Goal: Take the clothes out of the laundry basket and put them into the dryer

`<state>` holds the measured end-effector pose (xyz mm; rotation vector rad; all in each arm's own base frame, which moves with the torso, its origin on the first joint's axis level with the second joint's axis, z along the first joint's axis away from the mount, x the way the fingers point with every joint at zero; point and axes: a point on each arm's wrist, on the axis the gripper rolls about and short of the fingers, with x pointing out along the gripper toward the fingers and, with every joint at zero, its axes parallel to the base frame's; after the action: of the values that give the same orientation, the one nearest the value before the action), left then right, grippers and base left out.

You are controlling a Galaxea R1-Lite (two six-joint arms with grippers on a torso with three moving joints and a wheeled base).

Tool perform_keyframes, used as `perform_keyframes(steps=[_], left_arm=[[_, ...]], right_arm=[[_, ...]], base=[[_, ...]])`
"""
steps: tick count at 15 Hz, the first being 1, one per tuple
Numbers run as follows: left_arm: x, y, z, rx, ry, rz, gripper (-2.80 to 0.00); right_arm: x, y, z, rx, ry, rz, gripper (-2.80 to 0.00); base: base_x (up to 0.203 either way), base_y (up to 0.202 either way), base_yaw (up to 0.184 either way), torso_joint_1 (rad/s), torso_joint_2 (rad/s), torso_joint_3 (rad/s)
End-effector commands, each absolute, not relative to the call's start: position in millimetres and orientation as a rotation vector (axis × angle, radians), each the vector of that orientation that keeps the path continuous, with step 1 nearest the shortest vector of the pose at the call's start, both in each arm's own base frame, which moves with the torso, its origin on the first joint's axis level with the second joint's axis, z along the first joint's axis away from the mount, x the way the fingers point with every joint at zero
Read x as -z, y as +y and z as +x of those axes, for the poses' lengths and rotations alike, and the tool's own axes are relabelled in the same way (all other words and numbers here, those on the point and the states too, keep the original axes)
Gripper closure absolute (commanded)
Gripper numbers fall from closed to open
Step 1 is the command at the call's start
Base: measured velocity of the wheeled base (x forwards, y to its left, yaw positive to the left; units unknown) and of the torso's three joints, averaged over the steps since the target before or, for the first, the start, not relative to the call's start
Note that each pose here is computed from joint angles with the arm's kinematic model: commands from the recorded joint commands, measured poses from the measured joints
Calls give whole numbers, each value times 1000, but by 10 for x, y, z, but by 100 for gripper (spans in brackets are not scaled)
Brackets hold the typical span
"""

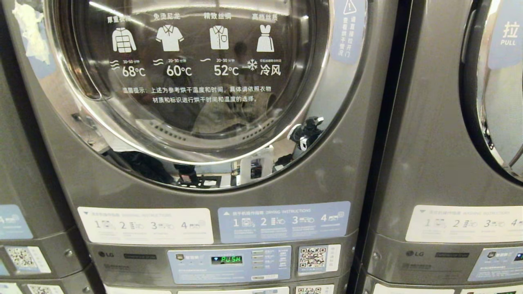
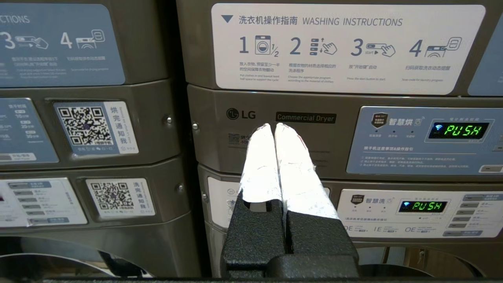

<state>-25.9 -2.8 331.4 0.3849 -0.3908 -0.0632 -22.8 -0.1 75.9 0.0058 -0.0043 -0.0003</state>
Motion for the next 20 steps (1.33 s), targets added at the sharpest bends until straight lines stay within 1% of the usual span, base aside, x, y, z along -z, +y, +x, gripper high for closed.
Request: perform_keyframes(steps=[1, 4, 6, 7, 9, 10, 12, 14, 20], left_arm=[[-2815, -28, -787, 73, -378, 363, 0], [-1811, -31, -675, 128, -130, 257, 0], [-1304, -32, -511, 145, 3, 213, 0], [-1091, -31, -416, 146, 45, 202, 0], [-806, -22, -261, 101, 31, 184, 0], [-741, -11, -231, 51, 19, 153, 0], [-742, -8, -227, 37, 7, 136, 0], [-748, -3, -227, 15, 3, 68, 0], [-747, -2, -228, 8, 3, 48, 0]], right_arm=[[-760, -1, -228, 0, -5, 6, 0], [-760, -1, -228, 0, -5, 6, 0], [-758, -1, -228, 0, -3, 6, 0], [-760, -1, -228, 0, -5, 5, 0], [-758, -1, -228, 0, -3, 5, 0], [-758, -1, -228, 0, -3, 6, 0], [-758, -1, -228, 0, -3, 6, 0], [-758, -1, -227, 0, -2, 8, 0], [-758, -1, -228, 0, -3, 6, 0]], base=[[0, 0, 0, 0, 0, 0], [0, 0, 0, 0, 0, 0], [0, 0, 0, 0, 0, 0], [0, 0, 0, 0, 0, 0], [0, 0, 0, 0, 0, 0], [0, 0, 0, 0, 0, 0], [0, 0, 0, 0, 0, 0], [0, 0, 0, 0, 0, 0], [0, 0, 0, 0, 0, 0]])
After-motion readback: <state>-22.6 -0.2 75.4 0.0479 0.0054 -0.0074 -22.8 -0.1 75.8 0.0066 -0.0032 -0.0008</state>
